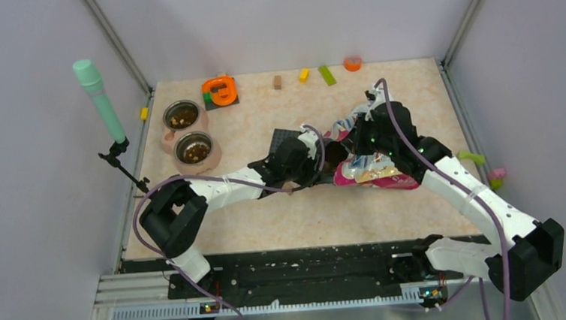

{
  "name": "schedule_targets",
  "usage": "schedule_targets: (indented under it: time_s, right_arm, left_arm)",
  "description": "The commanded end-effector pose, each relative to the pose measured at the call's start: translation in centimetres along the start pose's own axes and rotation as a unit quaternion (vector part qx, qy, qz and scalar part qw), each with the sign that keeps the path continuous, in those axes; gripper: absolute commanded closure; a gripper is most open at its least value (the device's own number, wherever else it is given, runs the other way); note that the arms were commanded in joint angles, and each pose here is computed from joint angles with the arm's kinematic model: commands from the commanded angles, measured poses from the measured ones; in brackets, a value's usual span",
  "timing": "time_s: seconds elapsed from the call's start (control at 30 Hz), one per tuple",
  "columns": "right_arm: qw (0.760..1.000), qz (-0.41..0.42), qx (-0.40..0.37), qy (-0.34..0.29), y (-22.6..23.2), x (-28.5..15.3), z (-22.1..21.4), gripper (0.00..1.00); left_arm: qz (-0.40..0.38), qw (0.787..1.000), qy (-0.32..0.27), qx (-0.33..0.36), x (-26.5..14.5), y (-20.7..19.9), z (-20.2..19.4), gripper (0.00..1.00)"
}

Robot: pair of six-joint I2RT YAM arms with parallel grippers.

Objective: Serve the pet food

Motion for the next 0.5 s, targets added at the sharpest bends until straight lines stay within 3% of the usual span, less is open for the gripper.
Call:
schedule_targets:
  time_s: [0.0,0.47]
  right_arm:
    - [0.998,0.027,0.007,-0.051,1.1,-1.5,2.8,1.00]
    - [0.998,0.014,0.001,-0.055,0.6,-1.2,3.8,1.00]
  left_arm:
    - [0.014,0.998,-0.052,0.027,-2.0,1.1,1.2,1.00]
    - [-0.037,0.991,-0.096,0.087,-7.1,0.6,-0.6,1.00]
Point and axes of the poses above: each gripper's point midway between its finger pads, its own x axis out along the fingers, its own y axis along the line the jaws close on, z = x × y, the point moved 4 cm from there along -x, back along the fingers, and after that the axes turned 1 degree about x, right-handed, at the moved point
